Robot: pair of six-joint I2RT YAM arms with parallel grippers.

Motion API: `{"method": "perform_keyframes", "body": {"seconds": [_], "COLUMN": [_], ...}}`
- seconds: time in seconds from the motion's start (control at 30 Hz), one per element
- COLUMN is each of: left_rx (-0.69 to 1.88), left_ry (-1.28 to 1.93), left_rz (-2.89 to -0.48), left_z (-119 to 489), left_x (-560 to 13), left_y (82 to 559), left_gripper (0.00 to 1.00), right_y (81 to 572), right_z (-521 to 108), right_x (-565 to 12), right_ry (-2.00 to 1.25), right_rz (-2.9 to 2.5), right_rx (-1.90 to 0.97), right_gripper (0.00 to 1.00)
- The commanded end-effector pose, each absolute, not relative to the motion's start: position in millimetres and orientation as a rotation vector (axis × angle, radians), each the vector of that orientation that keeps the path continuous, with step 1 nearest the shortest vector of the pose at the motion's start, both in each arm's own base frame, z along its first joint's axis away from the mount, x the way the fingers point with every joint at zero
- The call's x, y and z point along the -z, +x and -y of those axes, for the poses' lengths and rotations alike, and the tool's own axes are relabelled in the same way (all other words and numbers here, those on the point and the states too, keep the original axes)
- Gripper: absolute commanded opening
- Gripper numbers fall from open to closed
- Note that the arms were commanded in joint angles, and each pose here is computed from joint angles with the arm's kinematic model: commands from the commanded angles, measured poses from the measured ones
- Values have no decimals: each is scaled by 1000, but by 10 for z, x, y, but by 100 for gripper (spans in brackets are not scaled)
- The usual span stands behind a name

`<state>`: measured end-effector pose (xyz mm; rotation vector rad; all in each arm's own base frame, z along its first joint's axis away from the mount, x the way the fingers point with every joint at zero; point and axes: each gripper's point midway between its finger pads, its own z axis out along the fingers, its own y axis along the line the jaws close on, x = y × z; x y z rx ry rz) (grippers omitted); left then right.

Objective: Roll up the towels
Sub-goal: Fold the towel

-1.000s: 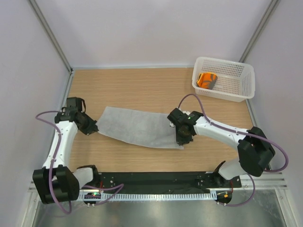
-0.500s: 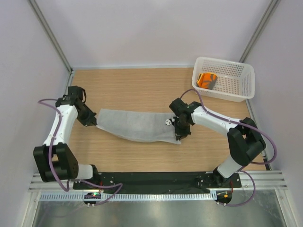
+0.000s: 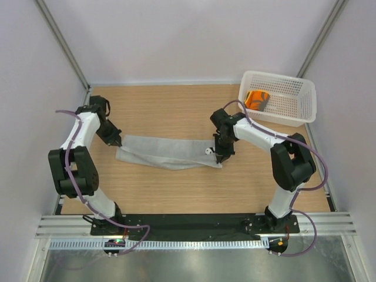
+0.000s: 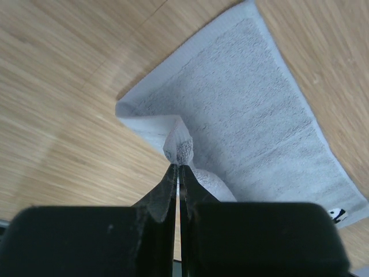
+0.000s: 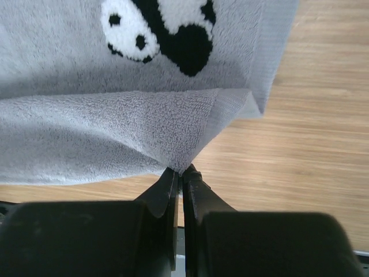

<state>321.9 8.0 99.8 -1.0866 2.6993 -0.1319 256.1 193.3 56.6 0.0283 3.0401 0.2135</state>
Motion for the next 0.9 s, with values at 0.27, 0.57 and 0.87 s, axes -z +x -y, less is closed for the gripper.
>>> {"method": "perform_keyframes", "body": {"seconds": [0.27, 0.57, 0.87], "left_rx": [118, 50, 45], "left_ry": [-982, -945, -941], "left_rz": [-2707, -2763, -2799], "left_z": [-93, -68, -77], "left_x": [-1021, -843, -789], "left_y": [3715, 3887, 4151], "left_gripper": [0, 0, 4], "right_y": [2818, 2909, 3221], "right_z": [-1801, -1757, -1566], "right_x": [-659, -561, -672], "right_ry": [51, 69, 185], "right_rz": [-3045, -3072, -3021], "right_rx": [-258, -260, -292], "right_gripper": [1, 2, 58]}}
